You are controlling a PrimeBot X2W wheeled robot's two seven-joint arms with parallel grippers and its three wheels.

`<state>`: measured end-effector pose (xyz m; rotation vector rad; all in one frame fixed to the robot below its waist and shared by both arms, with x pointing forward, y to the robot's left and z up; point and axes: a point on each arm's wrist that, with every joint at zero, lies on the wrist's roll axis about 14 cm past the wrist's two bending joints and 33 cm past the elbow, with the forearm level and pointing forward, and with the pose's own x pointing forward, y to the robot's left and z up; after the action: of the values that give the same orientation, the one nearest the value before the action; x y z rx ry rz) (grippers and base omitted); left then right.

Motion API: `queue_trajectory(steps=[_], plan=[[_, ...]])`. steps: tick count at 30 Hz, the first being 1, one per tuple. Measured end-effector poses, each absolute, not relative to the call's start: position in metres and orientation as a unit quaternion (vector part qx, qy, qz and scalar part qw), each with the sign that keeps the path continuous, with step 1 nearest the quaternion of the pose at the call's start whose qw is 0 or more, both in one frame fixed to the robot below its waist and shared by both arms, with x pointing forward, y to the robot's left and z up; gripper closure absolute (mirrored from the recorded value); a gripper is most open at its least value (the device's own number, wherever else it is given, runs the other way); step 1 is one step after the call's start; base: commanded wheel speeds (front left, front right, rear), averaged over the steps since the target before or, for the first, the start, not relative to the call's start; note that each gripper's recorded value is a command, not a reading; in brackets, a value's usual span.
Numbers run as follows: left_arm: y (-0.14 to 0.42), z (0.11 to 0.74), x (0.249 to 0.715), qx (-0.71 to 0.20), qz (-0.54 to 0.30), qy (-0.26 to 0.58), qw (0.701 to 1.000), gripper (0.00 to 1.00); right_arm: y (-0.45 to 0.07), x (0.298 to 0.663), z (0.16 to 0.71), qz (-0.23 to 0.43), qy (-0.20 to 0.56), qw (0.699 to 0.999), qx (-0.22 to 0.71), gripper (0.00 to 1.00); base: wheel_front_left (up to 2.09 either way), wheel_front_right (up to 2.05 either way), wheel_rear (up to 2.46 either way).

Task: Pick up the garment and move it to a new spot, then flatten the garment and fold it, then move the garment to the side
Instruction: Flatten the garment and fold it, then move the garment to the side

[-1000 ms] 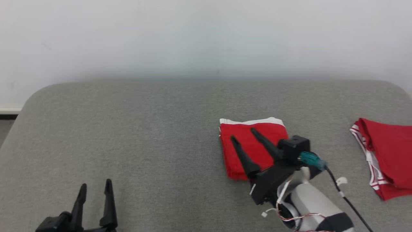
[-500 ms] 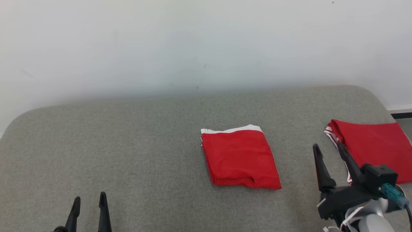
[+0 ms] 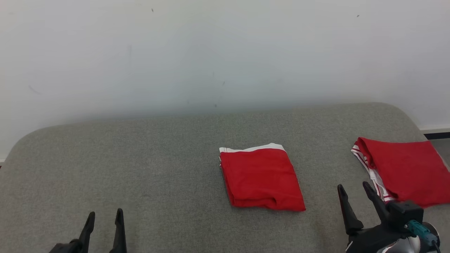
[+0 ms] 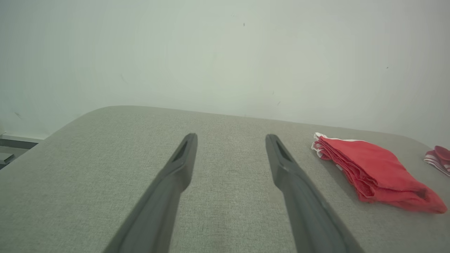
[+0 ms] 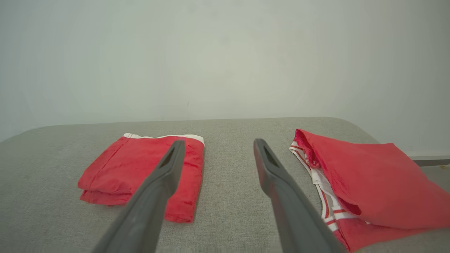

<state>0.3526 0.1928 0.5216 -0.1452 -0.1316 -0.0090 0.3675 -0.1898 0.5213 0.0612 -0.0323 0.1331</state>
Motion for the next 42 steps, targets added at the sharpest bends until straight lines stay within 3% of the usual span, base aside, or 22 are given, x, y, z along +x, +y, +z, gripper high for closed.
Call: queue_trajectory(steps=[33, 42], plan=[[0.185, 0.506, 0.358, -0.073, -0.015, -0.039, 0.996, 0.00, -0.183, 0.361, 0.496, 0.071, 0.021, 0.997, 0.037, 0.00, 0.00, 0.00, 0.00], [0.185, 0.505, 0.360, -0.073, -0.016, -0.039, 0.996, 0.00, -0.176, 0.381, 0.501, 0.080, 0.034, 0.995, 0.038, 0.00, 0.00, 0.00, 0.00]])
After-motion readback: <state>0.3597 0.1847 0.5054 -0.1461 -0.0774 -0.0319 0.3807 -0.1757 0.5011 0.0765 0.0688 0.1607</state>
